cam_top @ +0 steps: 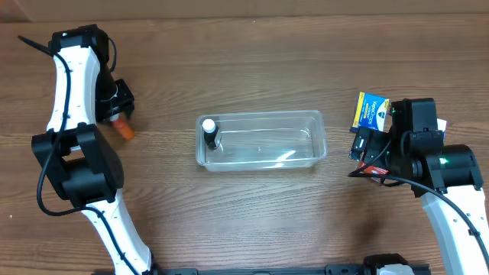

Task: Pack container
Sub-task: 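Move the left gripper to the orange Redoxon tube and grasp it, then lower the orange tube into the container's left end and release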

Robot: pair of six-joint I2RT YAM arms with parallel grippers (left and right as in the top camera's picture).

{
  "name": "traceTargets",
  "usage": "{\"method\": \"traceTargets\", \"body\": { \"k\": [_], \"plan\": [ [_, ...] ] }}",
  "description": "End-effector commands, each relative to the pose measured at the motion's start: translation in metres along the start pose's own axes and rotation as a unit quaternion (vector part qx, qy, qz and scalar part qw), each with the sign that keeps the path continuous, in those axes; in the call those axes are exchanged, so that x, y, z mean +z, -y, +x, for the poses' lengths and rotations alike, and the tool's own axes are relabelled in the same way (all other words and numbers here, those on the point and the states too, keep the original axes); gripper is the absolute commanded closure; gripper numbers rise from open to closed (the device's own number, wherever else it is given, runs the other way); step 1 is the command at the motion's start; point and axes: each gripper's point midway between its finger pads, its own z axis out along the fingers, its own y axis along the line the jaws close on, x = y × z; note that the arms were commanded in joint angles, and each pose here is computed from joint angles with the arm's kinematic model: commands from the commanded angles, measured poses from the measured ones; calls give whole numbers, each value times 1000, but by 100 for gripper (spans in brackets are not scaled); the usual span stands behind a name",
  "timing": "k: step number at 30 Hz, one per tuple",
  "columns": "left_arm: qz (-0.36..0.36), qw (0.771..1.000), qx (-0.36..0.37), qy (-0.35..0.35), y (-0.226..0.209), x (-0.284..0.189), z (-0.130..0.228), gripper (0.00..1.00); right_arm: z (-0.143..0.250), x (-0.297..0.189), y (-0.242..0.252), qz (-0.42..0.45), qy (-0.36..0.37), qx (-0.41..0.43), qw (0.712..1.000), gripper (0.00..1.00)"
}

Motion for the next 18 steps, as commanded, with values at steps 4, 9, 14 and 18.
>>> {"method": "traceTargets", "body": {
  "k": [4,9,14,18],
  "plan": [
    [-7,1000,14,-11,-5,0,4,87,-7,-7,-1,-4,13,5,1000,0],
    [35,998,36,35,11,-55,30,96,-7,-7,-1,-4,13,6,1000,0],
    [113,968,162,157,64,-162,126,96,-8,-7,-1,-5,15,6,1000,0],
    [112,950,251,144,101,-168,202,96,-8,-7,-1,-5,14,6,1000,0]
  ]
}}
